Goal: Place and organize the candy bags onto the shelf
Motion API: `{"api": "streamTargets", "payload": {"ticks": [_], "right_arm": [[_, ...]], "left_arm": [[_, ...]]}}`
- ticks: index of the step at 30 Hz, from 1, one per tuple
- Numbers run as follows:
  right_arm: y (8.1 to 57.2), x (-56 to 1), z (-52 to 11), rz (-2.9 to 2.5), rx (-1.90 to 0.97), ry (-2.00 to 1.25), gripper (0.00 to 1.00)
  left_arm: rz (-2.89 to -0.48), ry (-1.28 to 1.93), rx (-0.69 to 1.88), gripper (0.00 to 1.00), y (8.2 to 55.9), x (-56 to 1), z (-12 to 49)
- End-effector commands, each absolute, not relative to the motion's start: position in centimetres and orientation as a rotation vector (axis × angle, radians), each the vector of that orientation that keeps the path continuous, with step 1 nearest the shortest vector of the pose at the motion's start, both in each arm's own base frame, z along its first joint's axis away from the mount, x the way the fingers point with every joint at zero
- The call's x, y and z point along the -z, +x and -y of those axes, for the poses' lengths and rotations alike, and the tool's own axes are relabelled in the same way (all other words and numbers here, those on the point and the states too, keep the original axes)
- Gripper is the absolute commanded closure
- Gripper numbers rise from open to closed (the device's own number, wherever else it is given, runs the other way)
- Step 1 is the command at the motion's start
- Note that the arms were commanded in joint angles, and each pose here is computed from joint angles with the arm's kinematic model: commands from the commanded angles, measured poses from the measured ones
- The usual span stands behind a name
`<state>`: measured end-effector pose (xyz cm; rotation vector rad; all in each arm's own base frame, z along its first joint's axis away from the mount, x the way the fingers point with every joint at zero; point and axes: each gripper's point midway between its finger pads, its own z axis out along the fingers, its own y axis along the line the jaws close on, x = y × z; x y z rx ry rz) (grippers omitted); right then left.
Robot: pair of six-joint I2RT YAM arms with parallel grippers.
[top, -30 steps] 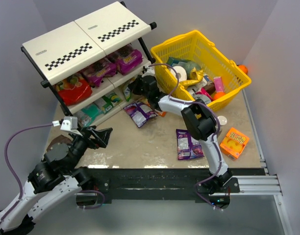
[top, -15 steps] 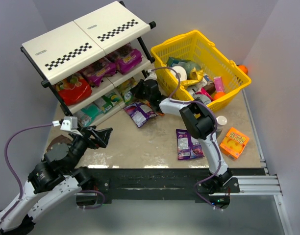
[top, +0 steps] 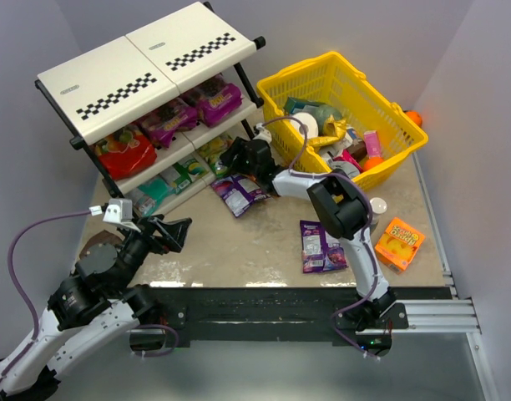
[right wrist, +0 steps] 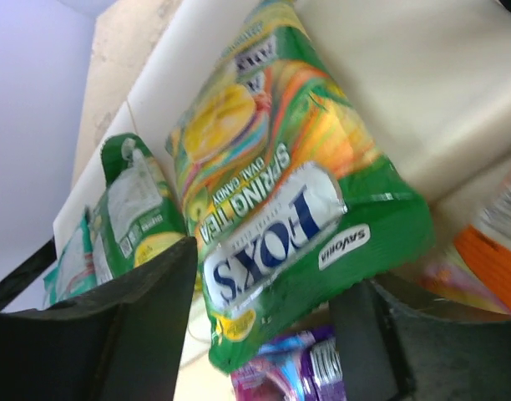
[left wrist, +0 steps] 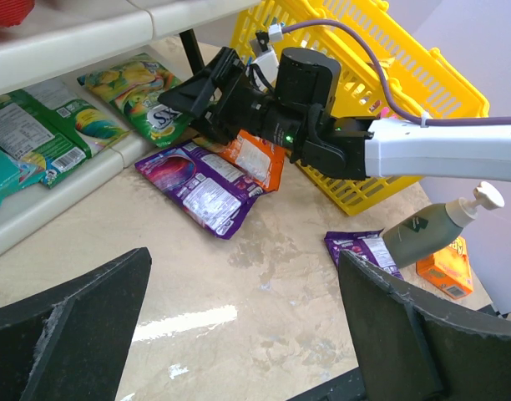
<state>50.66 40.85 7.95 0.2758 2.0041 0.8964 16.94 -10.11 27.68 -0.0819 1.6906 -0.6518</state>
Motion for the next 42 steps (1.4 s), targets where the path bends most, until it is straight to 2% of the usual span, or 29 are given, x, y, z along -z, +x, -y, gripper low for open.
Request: {"api": "streamTargets", "payload": {"ticks": [1, 3, 6, 10, 14, 18, 24, 36, 38, 39, 40, 42], "right_arm": [[50.3, -13.7, -39.3, -1.906, -0.929, 0.396, 0.33], [49.8, -14.2, -39.2, -1.908, -0.932, 0.405, 0.34], [49.6, -14.3, -39.6, -1.918, -0.944, 0.408, 0.42], [49.9, -13.1, -40.1, -1.952, -0.933, 0.416, 0.59], [50.4, -12.2, -40.3, -1.973, -0.913, 0.423, 0.66], [51.3, -11.9, -40.6, -1.969, -0.885, 0.415, 0.83], [52.5, -11.4, -40.8, -1.948, -0.855, 0.419, 0.94], [54.1, -10.9, -41.3, -1.93, -0.829, 0.416, 0.96], [53.8, -11.0, -40.9, -1.93, -0.831, 0.432, 0.88], [53.6, -12.6, -40.7, -1.895, -0.845, 0.441, 0.81], [53.0, -11.9, -39.9, -1.907, -0.825, 0.449, 0.68], [52.4, -14.1, -39.4, -1.87, -0.846, 0.458, 0.56]], "left_arm": [[-1.692, -0.076, 0.636, 0.0, 17.2, -27.5, 10.2], [-1.692, -0.074, 0.635, 0.0, 17.2, -27.5, 10.2], [-1.691, -0.074, 0.637, 0.0, 17.2, -27.5, 10.2], [-1.689, -0.074, 0.637, 0.0, 17.1, -27.5, 10.2], [-1.684, -0.078, 0.639, 0.0, 17.1, -27.6, 10.0], [-1.685, -0.078, 0.635, 0.01, 17.1, -27.6, 10.0], [-1.685, -0.081, 0.631, 0.0, 17.1, -27.6, 9.9], [-1.694, -0.082, 0.619, 0.0, 17.2, -27.4, 9.9], [-1.695, -0.085, 0.616, 0.01, 17.3, -27.4, 9.9], [-1.693, -0.086, 0.618, 0.0, 17.3, -27.4, 9.8], [-1.693, -0.085, 0.619, 0.0, 17.3, -27.4, 9.9], [-1.694, -0.085, 0.617, 0.01, 17.3, -27.4, 9.9]]}}
